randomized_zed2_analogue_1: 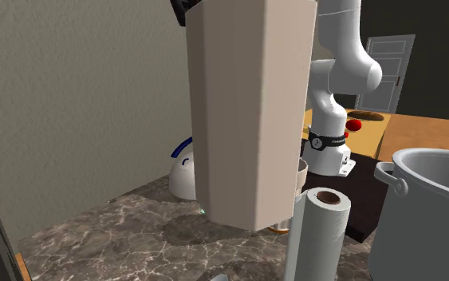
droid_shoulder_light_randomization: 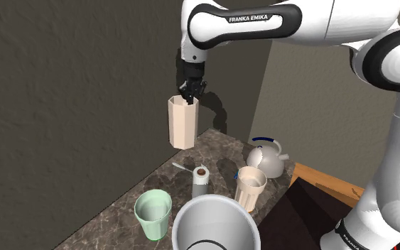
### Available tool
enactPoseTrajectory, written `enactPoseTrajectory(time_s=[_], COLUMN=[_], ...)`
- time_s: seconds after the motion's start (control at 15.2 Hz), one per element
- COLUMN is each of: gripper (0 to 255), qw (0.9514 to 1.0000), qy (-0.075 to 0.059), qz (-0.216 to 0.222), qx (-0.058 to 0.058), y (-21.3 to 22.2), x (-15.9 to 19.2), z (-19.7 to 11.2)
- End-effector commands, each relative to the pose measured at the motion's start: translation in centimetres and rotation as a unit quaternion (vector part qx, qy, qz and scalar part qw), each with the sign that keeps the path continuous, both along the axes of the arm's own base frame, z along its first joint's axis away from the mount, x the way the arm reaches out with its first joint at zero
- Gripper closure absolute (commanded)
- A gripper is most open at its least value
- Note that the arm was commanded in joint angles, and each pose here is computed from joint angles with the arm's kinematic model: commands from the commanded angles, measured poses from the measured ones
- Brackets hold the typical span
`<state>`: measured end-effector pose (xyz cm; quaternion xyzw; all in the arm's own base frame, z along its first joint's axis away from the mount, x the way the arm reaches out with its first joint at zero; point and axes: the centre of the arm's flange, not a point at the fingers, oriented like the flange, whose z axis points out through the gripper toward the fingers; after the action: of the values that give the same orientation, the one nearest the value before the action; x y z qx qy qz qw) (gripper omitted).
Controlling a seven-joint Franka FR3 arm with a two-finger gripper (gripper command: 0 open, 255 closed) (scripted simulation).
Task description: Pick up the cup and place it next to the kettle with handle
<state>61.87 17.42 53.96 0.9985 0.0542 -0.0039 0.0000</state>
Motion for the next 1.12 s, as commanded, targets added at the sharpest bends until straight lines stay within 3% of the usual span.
enactPoseTrajectory(time_s=[0.0, 1.06], gripper=[255, 255], qw=[1.0, 1.0], qy=[0.0, 0.0], qz=[0.0, 0.0], qx=[0.0, 0.0], y=[-2.8, -23.9], x=[-0.4, -1.8], z=[0.0, 0.1])
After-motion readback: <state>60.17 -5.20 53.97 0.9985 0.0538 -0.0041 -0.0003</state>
